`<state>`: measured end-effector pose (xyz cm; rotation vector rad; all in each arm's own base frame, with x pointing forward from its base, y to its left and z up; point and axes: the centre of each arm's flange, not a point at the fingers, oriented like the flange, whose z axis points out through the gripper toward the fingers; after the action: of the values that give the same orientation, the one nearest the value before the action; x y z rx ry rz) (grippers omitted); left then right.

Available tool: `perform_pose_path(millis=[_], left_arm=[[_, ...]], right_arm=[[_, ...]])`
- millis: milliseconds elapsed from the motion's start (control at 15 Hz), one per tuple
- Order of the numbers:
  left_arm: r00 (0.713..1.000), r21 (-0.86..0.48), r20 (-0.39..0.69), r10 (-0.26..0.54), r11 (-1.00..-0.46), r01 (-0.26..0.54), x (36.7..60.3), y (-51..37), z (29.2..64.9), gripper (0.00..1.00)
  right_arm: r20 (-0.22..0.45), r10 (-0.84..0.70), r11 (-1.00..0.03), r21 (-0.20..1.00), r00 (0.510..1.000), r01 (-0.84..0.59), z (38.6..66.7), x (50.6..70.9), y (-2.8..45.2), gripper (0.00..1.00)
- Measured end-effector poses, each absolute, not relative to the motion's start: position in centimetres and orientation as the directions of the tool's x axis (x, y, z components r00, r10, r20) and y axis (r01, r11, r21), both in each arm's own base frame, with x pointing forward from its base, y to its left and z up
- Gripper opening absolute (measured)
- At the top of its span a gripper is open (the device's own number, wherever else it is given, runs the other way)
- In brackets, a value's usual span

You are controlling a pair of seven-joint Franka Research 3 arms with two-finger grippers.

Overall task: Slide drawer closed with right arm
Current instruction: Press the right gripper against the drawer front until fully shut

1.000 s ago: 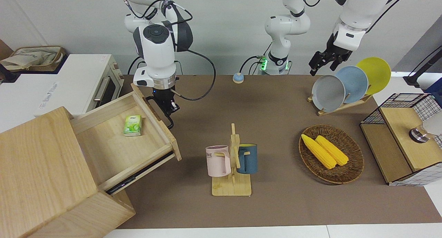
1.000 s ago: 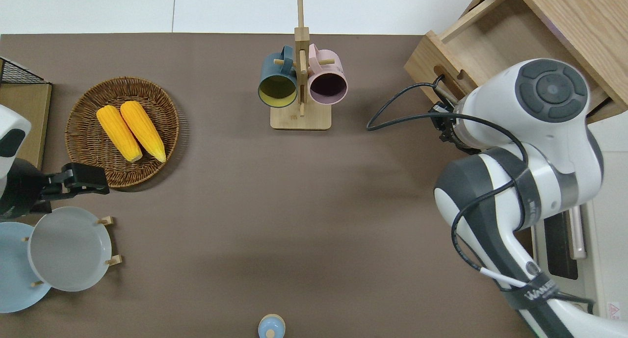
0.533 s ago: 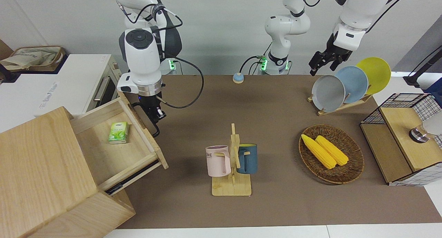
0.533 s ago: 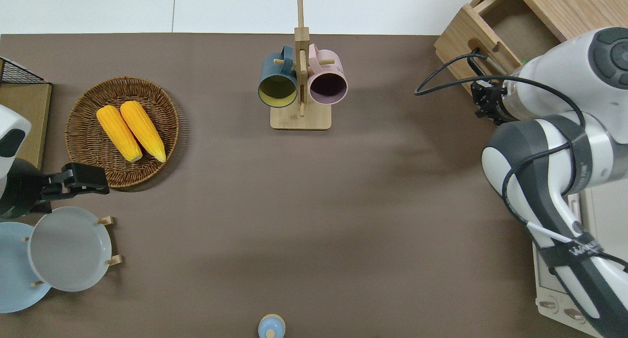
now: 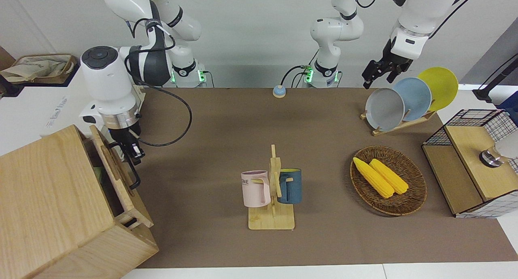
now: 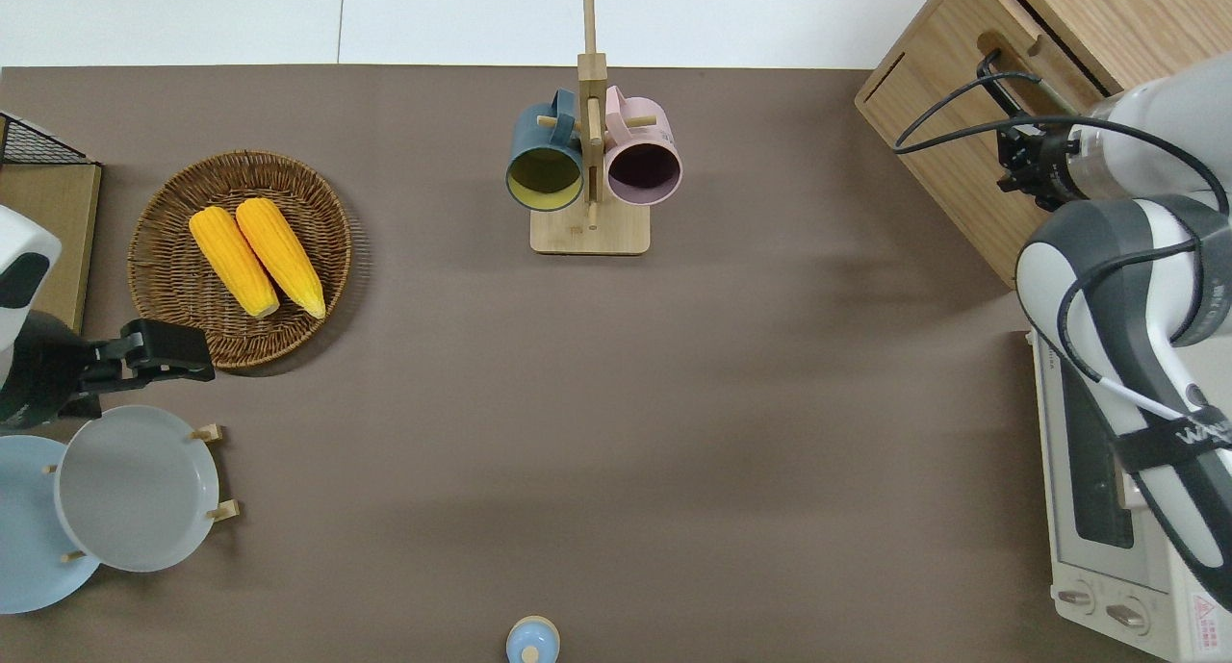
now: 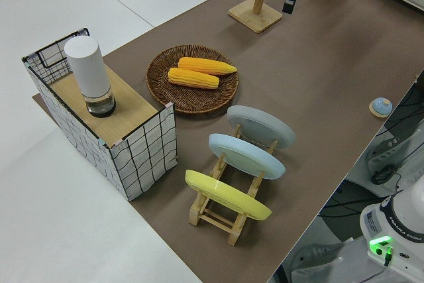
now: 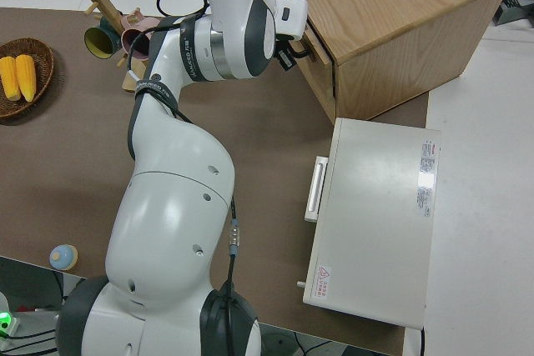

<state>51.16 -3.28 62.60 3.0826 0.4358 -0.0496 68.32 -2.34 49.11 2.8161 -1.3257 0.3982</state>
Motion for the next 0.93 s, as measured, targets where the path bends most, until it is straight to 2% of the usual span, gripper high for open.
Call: perform_pose_path(millis=[667,933], left_arm=[[0.960,0.023,-0.035,0.277,-0.960,0.278,51.2,-3.3,62.6,1.00],[0.960,0.023,-0.035,0.277,-0.960,0.278,51.2,-3.3,62.6,1.00]], right_arm=[[0.245,-0.745,-0.657,-0.114,0.620,-0.745,49.0,68.8,-3.0,0.01],[0.241,-0.723,-0.681,-0.095,0.647,-0.726,50.4,68.1,-0.4,0.01]])
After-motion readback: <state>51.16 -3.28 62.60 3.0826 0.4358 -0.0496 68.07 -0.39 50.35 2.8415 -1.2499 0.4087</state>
